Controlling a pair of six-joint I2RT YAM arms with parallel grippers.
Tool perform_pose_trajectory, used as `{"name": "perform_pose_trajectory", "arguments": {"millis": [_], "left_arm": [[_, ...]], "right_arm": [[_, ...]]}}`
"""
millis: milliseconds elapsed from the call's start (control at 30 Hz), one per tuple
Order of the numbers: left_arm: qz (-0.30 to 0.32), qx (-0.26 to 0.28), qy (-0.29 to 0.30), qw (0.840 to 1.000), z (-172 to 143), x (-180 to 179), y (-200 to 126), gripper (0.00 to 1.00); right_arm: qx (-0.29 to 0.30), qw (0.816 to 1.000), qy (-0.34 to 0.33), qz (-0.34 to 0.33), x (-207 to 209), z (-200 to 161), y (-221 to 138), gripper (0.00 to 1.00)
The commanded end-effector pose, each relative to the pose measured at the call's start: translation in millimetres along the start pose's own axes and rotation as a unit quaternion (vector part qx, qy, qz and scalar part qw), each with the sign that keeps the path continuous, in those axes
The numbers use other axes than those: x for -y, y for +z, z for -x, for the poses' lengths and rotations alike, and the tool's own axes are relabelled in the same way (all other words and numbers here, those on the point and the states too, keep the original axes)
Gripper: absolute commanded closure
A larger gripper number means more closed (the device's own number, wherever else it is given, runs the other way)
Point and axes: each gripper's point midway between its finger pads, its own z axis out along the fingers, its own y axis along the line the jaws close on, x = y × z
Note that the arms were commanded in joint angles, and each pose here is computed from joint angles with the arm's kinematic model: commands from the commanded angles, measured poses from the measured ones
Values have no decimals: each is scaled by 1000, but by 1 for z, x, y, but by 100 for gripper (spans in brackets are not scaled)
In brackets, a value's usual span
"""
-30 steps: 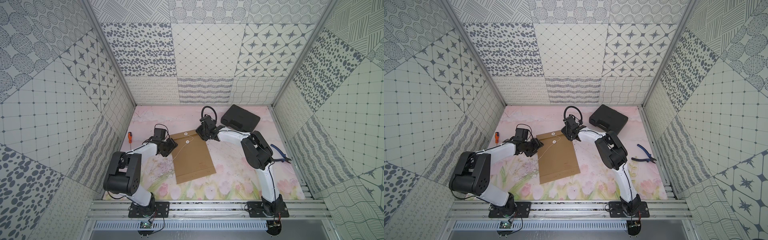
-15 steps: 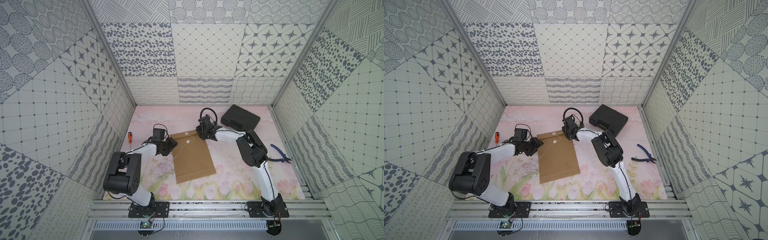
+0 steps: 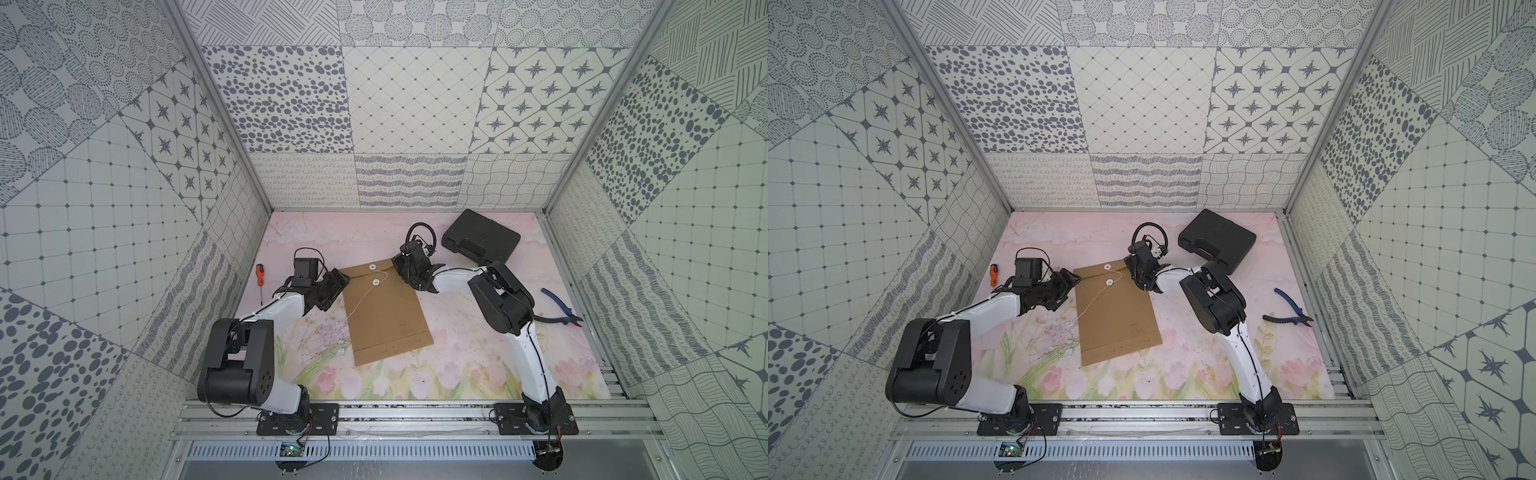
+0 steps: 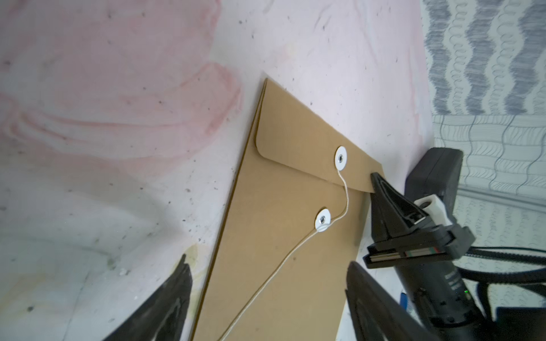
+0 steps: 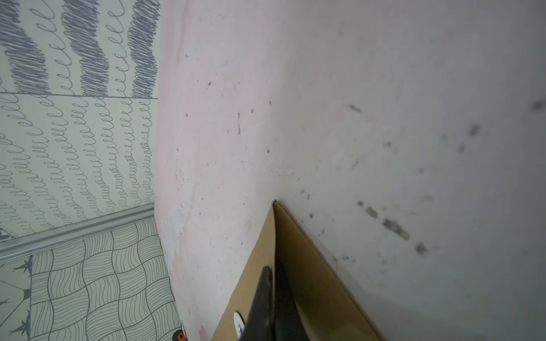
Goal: Close the mouth of the file bag
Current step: Pick up the file bag from the center of the board.
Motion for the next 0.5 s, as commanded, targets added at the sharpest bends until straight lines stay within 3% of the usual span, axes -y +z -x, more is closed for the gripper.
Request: {"name": "perform_pose_trajectory", "arguments": {"millis": [0, 167, 333, 467], "left_arm": [[-68, 57, 4, 996, 25, 22, -16, 5], [-97, 91, 33, 991, 39, 37, -24, 2], [-173, 132, 42, 975, 54, 64, -33, 2], [-257, 122, 42, 958, 54, 94, -43, 2]], "right_arm": [[6, 991, -32, 133, -85, 8, -35, 100], [-4, 980, -53, 190, -120, 6, -71, 100], [-16, 974, -61, 219, -130, 4, -100, 100], [-21, 970, -62, 234, -133, 4, -119, 100]]}}
